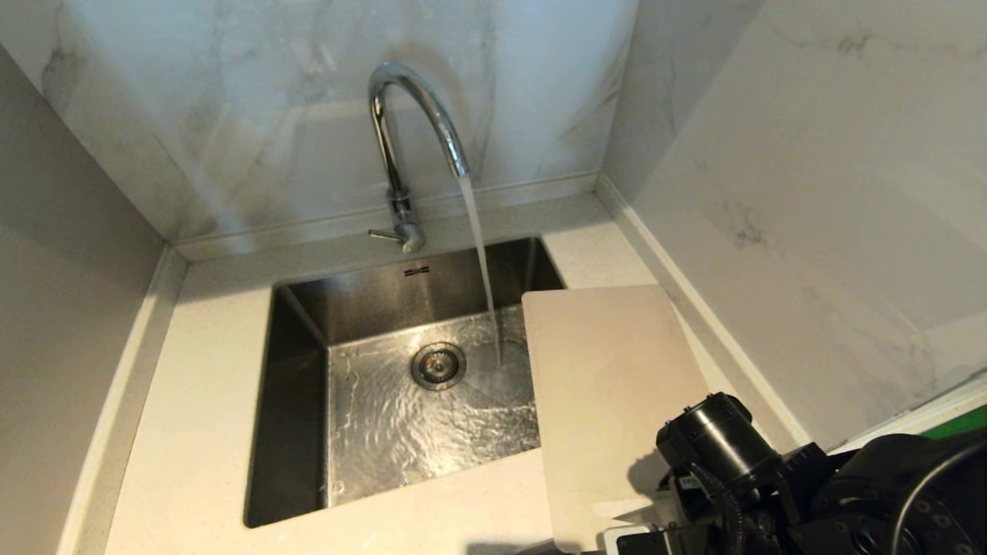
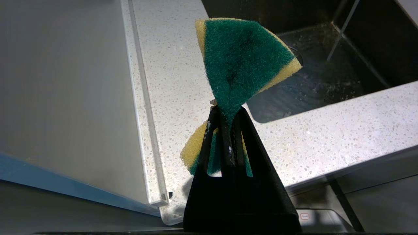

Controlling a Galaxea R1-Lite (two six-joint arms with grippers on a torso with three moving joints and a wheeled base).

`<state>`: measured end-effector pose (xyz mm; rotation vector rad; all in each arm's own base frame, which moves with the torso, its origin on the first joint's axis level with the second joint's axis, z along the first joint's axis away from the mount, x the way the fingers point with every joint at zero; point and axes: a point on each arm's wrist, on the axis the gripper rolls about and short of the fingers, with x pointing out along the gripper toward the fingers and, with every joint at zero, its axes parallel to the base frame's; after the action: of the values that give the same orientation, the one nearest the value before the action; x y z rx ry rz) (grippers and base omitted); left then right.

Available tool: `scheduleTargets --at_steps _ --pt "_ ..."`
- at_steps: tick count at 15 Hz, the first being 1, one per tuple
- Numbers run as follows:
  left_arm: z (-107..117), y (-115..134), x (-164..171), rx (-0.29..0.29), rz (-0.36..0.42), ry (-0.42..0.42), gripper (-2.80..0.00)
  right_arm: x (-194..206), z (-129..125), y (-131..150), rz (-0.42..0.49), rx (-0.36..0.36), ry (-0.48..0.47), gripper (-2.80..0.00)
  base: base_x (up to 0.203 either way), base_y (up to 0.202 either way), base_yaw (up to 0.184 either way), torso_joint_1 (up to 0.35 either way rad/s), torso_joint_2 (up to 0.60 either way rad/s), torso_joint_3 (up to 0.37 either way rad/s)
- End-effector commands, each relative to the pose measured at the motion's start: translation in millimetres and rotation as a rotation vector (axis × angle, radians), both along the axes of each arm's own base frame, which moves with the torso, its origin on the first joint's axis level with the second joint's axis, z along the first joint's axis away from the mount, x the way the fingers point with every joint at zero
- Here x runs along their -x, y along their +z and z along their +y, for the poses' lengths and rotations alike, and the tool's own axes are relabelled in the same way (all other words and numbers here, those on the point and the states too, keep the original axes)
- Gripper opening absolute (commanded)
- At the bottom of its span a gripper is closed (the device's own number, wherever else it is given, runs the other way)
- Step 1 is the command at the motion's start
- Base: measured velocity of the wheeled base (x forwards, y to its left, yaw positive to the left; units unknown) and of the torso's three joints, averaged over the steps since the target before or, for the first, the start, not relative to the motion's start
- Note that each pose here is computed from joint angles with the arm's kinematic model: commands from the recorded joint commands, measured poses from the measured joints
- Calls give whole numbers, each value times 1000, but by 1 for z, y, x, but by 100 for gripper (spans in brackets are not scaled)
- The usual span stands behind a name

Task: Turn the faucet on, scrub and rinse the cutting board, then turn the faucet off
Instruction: Pick up the cutting board

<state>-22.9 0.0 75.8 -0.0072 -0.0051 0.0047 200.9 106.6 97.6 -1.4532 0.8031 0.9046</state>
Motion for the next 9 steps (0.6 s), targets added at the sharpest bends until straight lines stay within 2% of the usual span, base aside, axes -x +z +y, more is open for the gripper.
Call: scheduleTargets --at_steps 1,9 --pt "0 0 0 0 -1 0 -280 0 2 -6 -2 3 12 0 0 0 0 0 0 0" --pt "0 0 0 0 -1 0 -280 2 1 -19 16 11 13 0 0 0 0 0 0 0"
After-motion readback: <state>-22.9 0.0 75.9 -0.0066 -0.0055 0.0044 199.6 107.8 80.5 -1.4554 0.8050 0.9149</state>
